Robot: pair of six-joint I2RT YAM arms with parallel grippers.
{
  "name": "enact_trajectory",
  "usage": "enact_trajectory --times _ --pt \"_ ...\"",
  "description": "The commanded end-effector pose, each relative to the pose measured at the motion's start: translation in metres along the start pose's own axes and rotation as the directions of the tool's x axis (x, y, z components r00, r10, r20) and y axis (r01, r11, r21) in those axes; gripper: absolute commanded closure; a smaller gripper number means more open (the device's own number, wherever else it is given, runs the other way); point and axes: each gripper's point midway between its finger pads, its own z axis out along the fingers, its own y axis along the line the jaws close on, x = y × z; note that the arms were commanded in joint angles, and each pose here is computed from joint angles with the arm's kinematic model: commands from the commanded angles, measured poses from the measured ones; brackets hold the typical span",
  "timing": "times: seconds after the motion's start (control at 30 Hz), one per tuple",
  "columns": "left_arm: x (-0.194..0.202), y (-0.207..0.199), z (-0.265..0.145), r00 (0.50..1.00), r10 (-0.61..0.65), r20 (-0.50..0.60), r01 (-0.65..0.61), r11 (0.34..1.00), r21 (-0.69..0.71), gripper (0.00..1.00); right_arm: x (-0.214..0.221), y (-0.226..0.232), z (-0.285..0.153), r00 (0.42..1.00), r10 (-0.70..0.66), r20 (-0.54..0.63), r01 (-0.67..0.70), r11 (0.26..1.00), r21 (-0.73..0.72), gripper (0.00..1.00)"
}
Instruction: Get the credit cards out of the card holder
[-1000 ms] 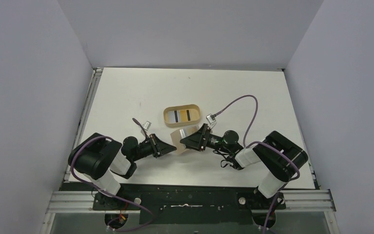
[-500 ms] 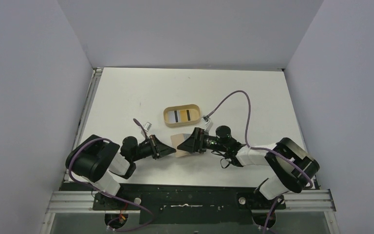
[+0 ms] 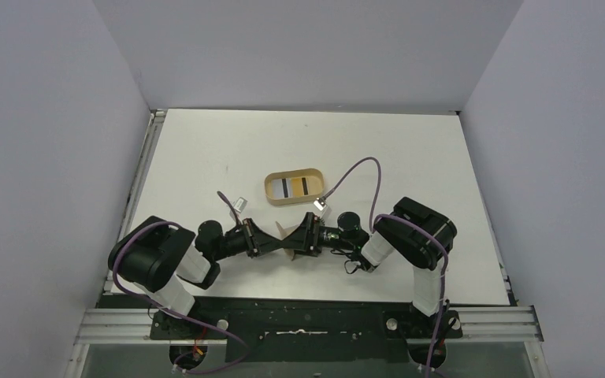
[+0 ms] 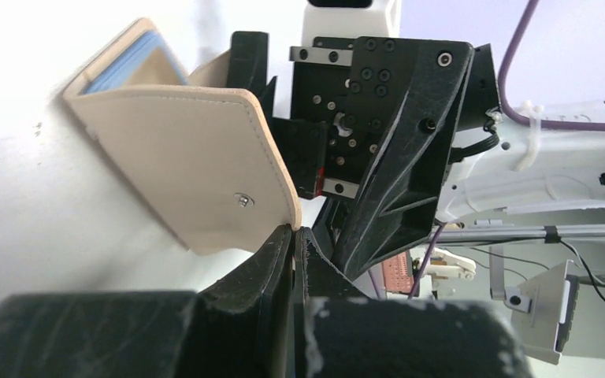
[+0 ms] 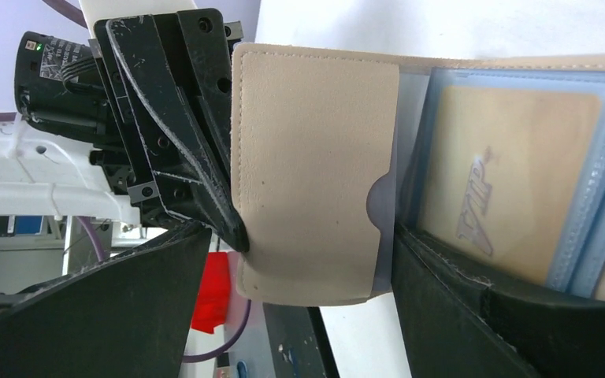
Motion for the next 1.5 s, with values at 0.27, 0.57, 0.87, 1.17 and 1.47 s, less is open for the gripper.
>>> enact_trajectory --times 0.27,0.57,0.87,1.17,1.47 --pt "0.008 -0.001 -0.012 0.998 0.054 -0.028 -0.053 0.998 0.034 1.00 -0.013 0.084 -0.004 0.987 -0.144 0.066 0.157 0.947 -0.281 0.17" --pt "0.011 0.008 -0.022 0.999 0.043 -0.020 -0.043 0.999 0.010 1.00 -0.026 0.094 -0.018 0.983 -0.140 0.115 0.168 0.943 -0.288 0.17" --pt "0.012 0.014 -0.019 0.999 0.035 -0.036 -0.035 0.999 -0.003 1.00 -0.018 0.108 -0.013 0.986 -0.142 0.086 0.163 0.932 -0.325 0.17" --pt "0.009 0.013 -0.018 0.999 0.040 -0.024 -0.040 0.999 0.000 1.00 -0.001 0.107 -0.003 0.991 -0.135 0.011 0.130 0.932 -0.338 0.17" --pt "0.000 0.003 -0.020 0.999 0.043 -0.004 -0.043 0.999 0.027 1.00 0.015 0.083 0.007 0.993 -0.109 -0.046 0.093 0.956 -0.277 0.19"
